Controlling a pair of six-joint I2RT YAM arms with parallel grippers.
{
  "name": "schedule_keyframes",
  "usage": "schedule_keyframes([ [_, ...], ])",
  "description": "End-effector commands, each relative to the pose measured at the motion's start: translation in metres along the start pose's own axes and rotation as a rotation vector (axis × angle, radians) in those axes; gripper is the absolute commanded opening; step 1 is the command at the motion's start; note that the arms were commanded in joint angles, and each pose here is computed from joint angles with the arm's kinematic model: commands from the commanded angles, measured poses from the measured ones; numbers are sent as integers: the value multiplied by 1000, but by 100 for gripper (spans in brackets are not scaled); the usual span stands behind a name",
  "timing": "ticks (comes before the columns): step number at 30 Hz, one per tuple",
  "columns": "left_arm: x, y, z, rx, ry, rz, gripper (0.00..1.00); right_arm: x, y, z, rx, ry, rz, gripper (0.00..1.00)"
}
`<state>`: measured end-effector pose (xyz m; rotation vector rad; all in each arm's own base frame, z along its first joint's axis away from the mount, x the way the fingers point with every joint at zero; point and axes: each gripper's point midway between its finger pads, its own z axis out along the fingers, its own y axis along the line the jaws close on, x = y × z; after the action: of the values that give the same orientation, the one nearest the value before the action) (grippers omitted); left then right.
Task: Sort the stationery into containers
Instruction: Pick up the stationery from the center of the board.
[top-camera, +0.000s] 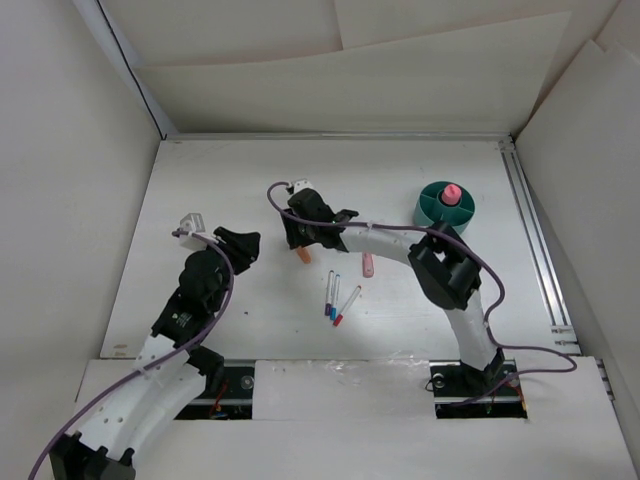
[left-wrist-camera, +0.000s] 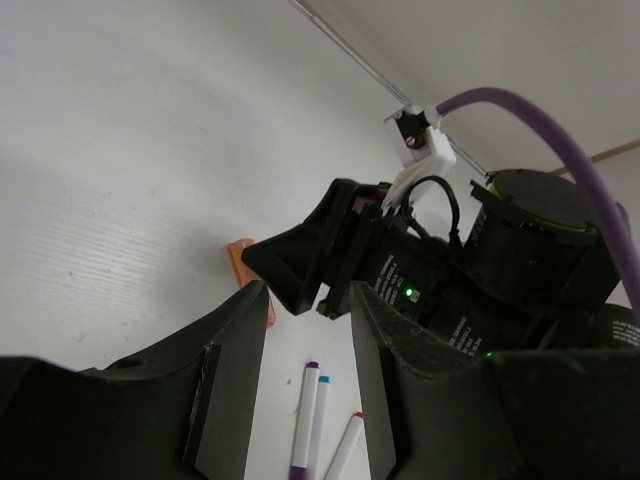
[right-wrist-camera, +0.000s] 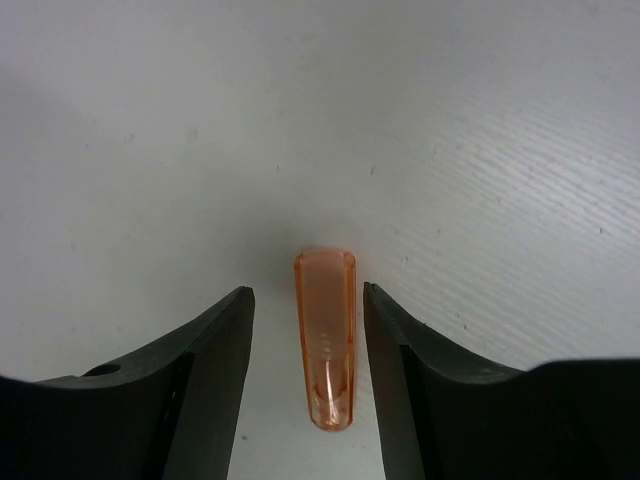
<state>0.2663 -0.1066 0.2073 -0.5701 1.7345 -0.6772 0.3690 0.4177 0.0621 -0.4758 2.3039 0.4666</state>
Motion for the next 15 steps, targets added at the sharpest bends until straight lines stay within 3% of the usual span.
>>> schedule_keyframes([
  [1,-6,-10,-1,22,-5,-7,35,-40,6,4,25,-111,6,54],
  [15,-9,-16,-1,49,-17,-6,35,-28,-9,19,114,-57,-20,54],
])
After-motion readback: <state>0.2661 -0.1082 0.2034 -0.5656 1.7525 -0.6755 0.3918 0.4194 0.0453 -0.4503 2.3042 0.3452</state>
